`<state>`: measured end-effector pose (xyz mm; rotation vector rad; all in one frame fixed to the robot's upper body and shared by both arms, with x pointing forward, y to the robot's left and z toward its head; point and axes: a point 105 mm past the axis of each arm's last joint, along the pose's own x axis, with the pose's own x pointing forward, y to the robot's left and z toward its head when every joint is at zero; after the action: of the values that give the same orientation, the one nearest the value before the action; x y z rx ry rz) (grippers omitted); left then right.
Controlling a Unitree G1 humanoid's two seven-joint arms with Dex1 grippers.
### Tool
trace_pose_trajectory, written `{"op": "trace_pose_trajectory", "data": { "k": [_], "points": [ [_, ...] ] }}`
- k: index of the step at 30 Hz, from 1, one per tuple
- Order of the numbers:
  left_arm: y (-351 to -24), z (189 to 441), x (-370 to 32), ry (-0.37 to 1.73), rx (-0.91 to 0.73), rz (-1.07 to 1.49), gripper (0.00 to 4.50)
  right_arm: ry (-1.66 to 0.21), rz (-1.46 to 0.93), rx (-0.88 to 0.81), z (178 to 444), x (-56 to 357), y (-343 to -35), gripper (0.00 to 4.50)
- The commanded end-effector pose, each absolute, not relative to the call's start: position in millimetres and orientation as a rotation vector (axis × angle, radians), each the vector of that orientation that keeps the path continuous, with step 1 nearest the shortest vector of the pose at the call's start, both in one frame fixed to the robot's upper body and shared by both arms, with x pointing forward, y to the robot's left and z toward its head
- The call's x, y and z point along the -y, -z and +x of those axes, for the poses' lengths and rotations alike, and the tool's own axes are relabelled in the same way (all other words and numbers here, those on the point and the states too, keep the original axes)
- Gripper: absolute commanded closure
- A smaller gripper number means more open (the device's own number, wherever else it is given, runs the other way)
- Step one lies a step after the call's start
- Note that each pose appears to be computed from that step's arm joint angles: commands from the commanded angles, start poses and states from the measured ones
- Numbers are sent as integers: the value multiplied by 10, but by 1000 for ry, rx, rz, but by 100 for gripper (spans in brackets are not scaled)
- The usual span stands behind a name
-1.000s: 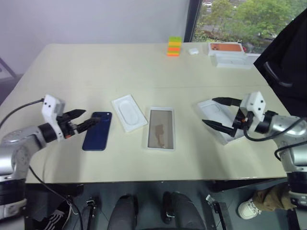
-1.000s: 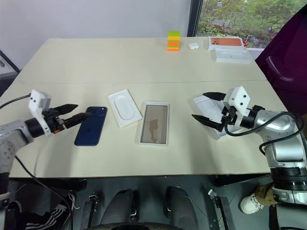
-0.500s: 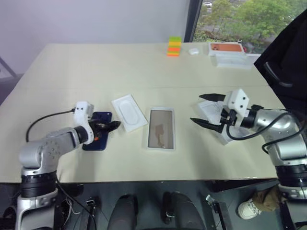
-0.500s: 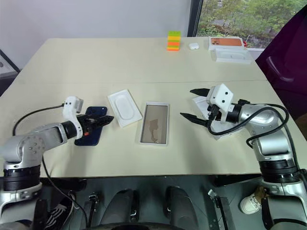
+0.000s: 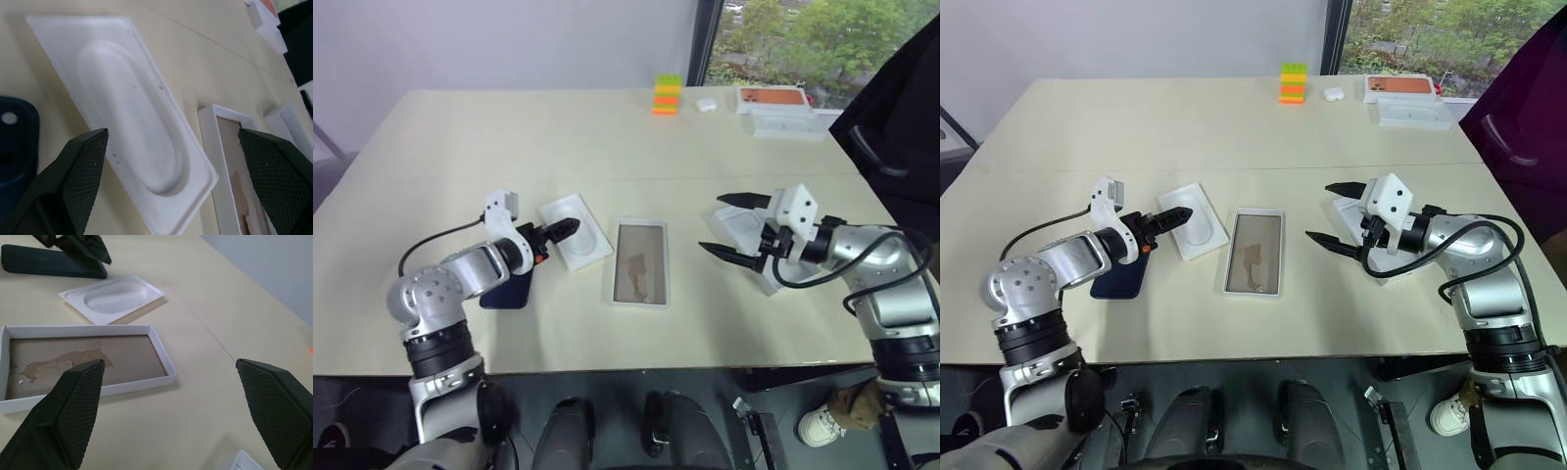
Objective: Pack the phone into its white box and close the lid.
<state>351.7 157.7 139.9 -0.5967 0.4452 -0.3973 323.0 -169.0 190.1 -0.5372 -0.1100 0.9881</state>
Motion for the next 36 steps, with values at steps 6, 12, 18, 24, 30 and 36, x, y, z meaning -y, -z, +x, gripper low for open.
{"op": "trace_pose_trajectory", "data": {
  "k": [6, 12, 18, 24, 30, 36],
  "points": [
    [-1402, 3525, -1614, 323, -447, -563, 5, -967, -558, 156, 3247, 1724, -2031, 0],
    [-1391, 3533, -1640, 305, -444, -558, 5, -969, -555, 159, 3254, 1720, -2030, 0],
    [-1276, 3528, -1573, 295, -470, -585, 5, -972, -553, 167, 3269, 1721, -2032, 0],
    [-1253, 3587, -1445, 309, -469, -597, 5, -968, -562, 174, 3271, 1715, -2040, 0],
    [-1200, 3630, -1388, 303, -475, -622, 5, -967, -557, 177, 3262, 1701, -2045, 0],
    [-1157, 3638, -1373, 306, -496, -611, 80, -961, -555, 180, 3267, 1700, -2046, 0]
  ]
}}
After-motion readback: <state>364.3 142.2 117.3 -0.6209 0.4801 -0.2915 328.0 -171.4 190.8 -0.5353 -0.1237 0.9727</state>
